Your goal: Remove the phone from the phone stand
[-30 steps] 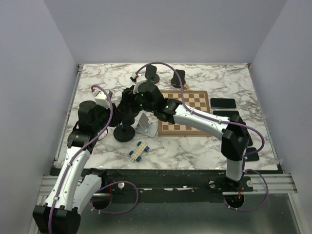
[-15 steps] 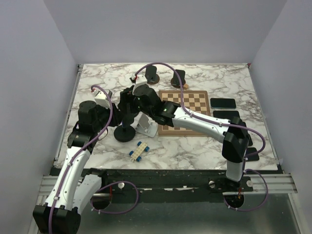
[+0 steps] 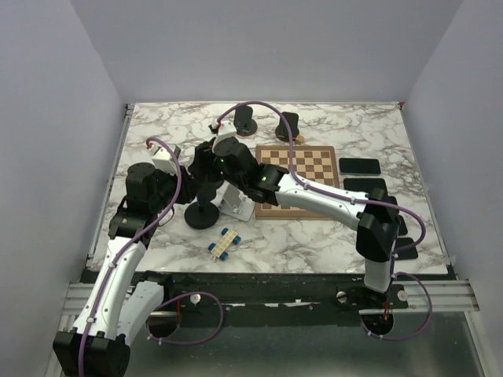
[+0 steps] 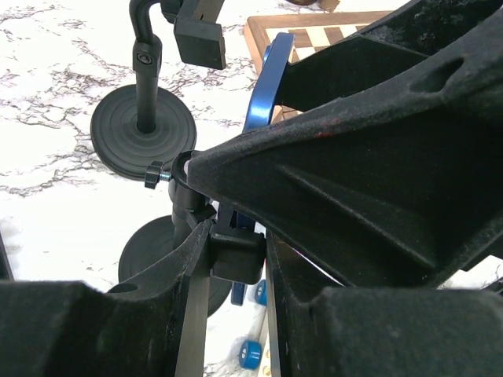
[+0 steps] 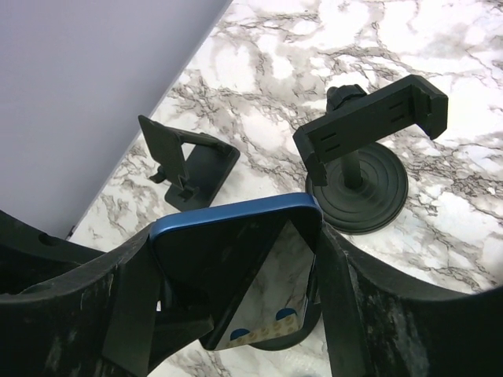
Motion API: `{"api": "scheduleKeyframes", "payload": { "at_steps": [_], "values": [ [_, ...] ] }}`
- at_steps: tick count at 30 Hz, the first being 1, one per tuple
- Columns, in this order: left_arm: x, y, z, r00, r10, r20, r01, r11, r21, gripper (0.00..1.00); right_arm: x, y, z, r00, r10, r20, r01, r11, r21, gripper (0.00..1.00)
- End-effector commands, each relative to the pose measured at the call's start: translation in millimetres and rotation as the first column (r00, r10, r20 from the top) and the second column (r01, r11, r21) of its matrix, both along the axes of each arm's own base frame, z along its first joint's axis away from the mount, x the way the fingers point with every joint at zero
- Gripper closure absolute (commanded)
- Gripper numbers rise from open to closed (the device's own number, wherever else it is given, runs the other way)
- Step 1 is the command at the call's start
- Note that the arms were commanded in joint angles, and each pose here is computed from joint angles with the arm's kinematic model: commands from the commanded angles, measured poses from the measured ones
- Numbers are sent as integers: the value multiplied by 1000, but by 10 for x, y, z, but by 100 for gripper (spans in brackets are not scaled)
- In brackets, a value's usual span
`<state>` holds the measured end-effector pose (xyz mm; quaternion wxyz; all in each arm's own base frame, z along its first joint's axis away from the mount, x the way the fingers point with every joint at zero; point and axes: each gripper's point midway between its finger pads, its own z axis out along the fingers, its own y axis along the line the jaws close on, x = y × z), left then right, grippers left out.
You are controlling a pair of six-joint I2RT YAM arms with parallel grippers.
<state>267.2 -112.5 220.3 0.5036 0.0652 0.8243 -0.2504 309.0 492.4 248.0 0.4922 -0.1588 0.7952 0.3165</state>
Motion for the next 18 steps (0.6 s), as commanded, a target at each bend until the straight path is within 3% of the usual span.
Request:
{"api": "scheduleKeyframes", "payload": {
  "at_steps": [1,3,4,8,11,16,18],
  "values": [
    [-41,-85,81,999,-44,31,45,999,-24,91,-140,185,-117,999,35,-30,-34,999,28,43],
    [-41,-82,80,999,-43,31,44,999,-24,92,-130,168,-130,999,26,-31,-26,999,19,24],
    [-41,-80,82,999,-42,32,42,999,-23,92,-129,158,-137,999,25,-28,-25,1000,13,19],
    [-39,-80,80,999,-42,31,43,999,-24,91,-114,139,-173,999,21,-26,-21,1000,-6,20],
    [-36,-82,84,999,-42,33,43,999,-24,91,-125,169,-184,999,30,-30,-30,1000,-1,35],
    [-43,-59,69,999,-29,26,30,999,-20,88,-92,149,-137,1000,18,-18,-18,1000,13,84],
    [-51,-55,81,999,-26,32,27,999,-21,82,-99,168,-96,999,49,-6,-49,999,21,97]
  ]
}}
